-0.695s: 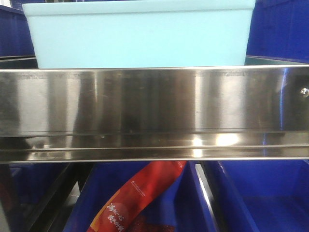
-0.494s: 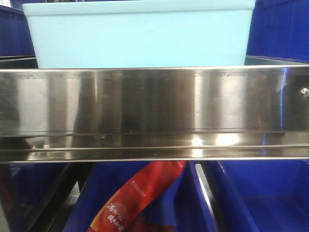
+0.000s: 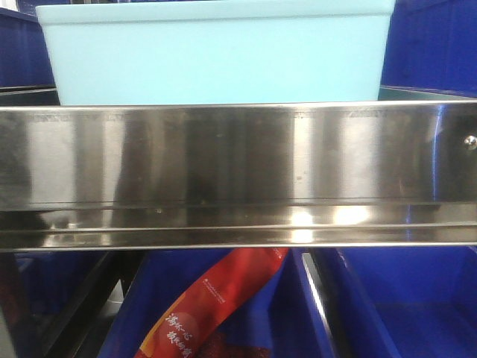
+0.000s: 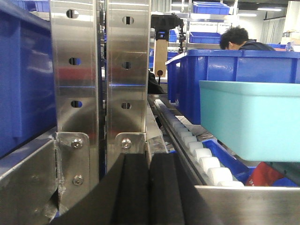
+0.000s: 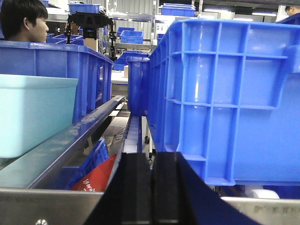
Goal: Fetch blue bin and place on conveyor start
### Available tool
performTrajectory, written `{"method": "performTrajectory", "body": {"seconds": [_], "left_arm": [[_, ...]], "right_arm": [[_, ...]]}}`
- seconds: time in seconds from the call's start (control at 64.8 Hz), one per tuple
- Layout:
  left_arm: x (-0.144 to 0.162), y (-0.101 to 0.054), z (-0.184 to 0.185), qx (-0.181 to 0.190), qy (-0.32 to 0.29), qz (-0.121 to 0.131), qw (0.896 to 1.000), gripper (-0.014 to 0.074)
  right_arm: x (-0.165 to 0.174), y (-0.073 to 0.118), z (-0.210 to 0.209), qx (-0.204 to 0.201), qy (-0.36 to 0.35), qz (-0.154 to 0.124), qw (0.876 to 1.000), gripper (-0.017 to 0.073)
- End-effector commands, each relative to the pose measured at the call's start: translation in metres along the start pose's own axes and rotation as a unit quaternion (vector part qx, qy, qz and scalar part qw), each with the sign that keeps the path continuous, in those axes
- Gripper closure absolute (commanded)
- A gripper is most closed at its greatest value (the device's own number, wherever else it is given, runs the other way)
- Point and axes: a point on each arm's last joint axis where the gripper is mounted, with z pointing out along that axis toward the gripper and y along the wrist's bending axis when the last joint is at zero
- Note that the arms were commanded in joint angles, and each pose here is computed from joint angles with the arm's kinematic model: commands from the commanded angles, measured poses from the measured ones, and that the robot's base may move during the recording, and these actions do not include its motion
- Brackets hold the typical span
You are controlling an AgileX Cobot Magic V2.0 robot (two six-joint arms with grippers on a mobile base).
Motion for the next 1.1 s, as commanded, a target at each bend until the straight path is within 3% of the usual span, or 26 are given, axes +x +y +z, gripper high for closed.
{"method": "performTrajectory", "body": {"seconds": [0.0,0.262,0.386,0.448,0.695,0.834,0.988,1.081], "left_arm": [[-0.002,0.0,0.0,-0.001,-0.009,-0.001,1.0,0.0704],[-0.003,0.0,0.0,-0.001,-0.015,0.011,1.0,0.0704],[-0.001,0.0,-0.001,-0.001,0.002,0.01,1.0,0.0704],[-0.017,0.0,-0.002,0.0,-0.01,0.01,1.0,0.0704],[-0.082,-0.001,-0.011,0.004,0.001,0.014,1.0,0.0704],[-0.114,-0.002,0.003,0.008,0.066,0.01,0.998,0.0704],[-0.139,-0.003,0.034,0.011,0.154,0.009,0.988,0.0704],[-0.152,-0.004,0.053,0.012,0.173,0.007,0.985,0.0704]], "right_arm": [[-0.002,0.0,-0.001,0.002,-0.015,-0.003,1.0,0.0726],[-0.003,0.0,-0.001,0.002,-0.016,-0.003,1.0,0.0726],[-0.011,-0.001,-0.001,0.004,-0.06,-0.003,0.998,0.0726],[-0.015,-0.001,-0.002,0.004,-0.063,-0.003,0.998,0.0726],[-0.096,-0.001,-0.016,-0.001,-0.062,-0.003,0.998,0.0726],[-0.127,-0.001,-0.005,-0.003,-0.032,-0.003,0.999,0.0726],[-0.15,-0.001,0.019,-0.005,0.025,-0.003,1.0,0.0726],[-0.161,-0.001,0.035,-0.009,0.059,-0.003,0.998,0.0726]]}}
